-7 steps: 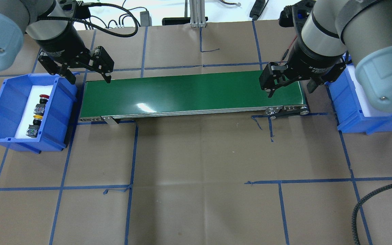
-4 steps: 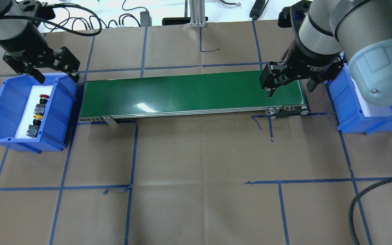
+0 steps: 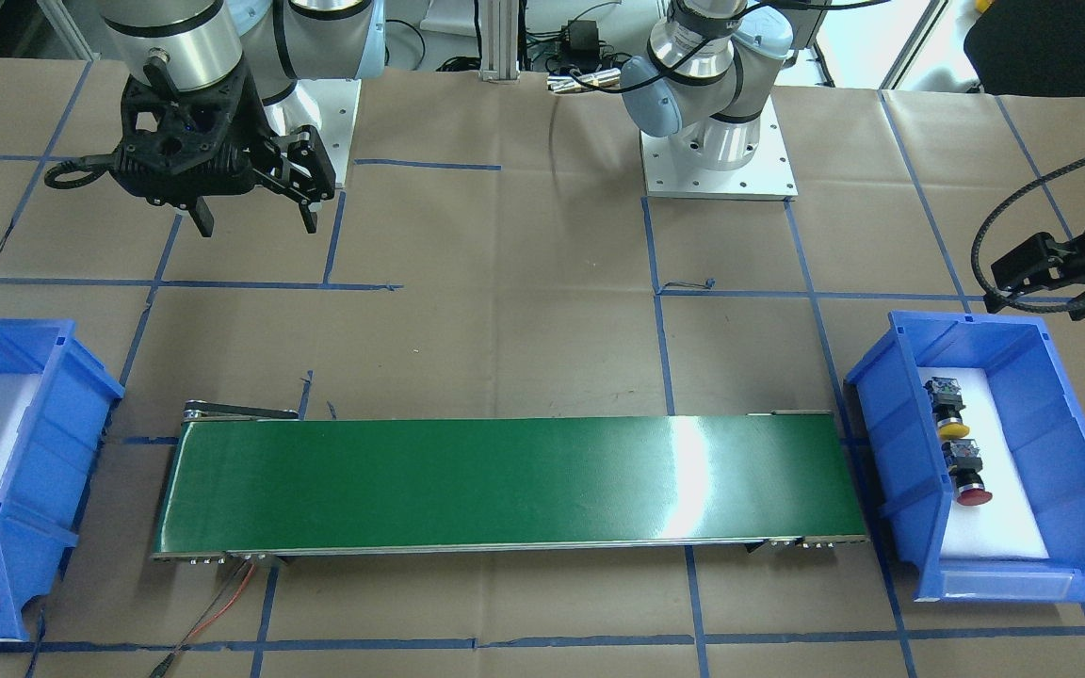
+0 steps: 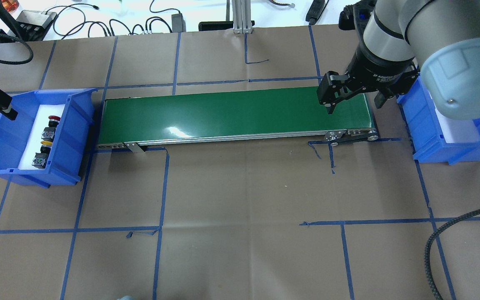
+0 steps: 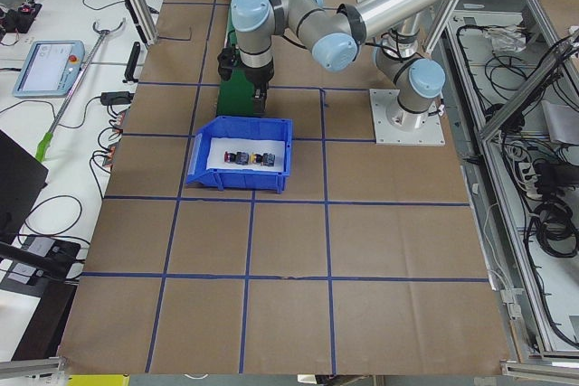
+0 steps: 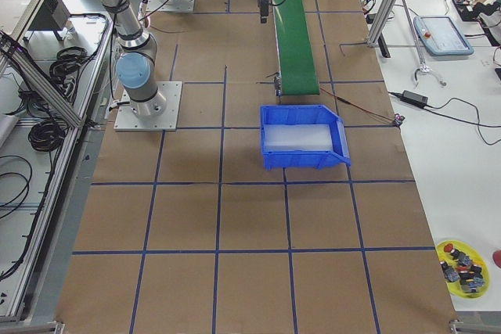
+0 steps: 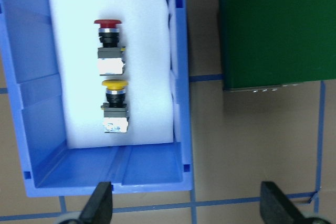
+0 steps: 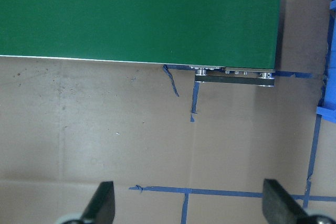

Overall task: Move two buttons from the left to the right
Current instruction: 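Lower the left gripper and grasp the yellow-capped push button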

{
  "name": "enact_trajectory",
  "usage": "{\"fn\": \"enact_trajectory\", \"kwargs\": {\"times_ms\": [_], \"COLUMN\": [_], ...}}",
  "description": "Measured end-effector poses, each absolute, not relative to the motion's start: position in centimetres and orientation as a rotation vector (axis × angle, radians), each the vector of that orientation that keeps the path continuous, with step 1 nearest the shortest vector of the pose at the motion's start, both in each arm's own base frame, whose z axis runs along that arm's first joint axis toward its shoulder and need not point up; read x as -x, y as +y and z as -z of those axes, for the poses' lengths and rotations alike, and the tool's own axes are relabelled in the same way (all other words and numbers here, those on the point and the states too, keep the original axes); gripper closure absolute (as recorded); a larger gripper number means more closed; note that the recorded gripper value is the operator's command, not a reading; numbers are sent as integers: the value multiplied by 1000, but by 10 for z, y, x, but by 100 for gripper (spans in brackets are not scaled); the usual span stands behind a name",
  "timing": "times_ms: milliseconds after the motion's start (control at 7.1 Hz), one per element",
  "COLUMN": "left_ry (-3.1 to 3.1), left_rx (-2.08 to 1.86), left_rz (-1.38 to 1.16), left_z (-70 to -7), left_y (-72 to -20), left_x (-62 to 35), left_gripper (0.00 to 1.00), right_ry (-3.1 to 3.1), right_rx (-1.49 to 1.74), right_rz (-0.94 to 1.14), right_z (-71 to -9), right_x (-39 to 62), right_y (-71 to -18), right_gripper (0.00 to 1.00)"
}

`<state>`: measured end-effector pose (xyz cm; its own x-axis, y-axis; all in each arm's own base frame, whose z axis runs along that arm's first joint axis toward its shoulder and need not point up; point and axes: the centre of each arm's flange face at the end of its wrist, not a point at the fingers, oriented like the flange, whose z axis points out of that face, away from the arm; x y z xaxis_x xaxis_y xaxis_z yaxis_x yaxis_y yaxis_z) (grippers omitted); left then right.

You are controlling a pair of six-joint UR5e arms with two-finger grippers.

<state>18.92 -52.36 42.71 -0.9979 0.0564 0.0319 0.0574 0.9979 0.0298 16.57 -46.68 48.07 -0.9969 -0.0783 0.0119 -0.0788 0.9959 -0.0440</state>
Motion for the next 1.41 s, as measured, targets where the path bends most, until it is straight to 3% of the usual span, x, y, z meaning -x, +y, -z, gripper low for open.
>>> {"fn": "enact_trajectory", "kwargs": {"times_ms": [1408], "left_ry": [-3148], "left_rx": [58], "left_rz": [-53], "left_z": [-252], "left_y": [-532], "left_x": [-219], "left_gripper": [0], "right_ry": [-3131], "right_rx": [-127], "right_rz": [-81], "right_z": [-484], "right_x": [-167], "right_y": [-473], "right_gripper": [0]}}
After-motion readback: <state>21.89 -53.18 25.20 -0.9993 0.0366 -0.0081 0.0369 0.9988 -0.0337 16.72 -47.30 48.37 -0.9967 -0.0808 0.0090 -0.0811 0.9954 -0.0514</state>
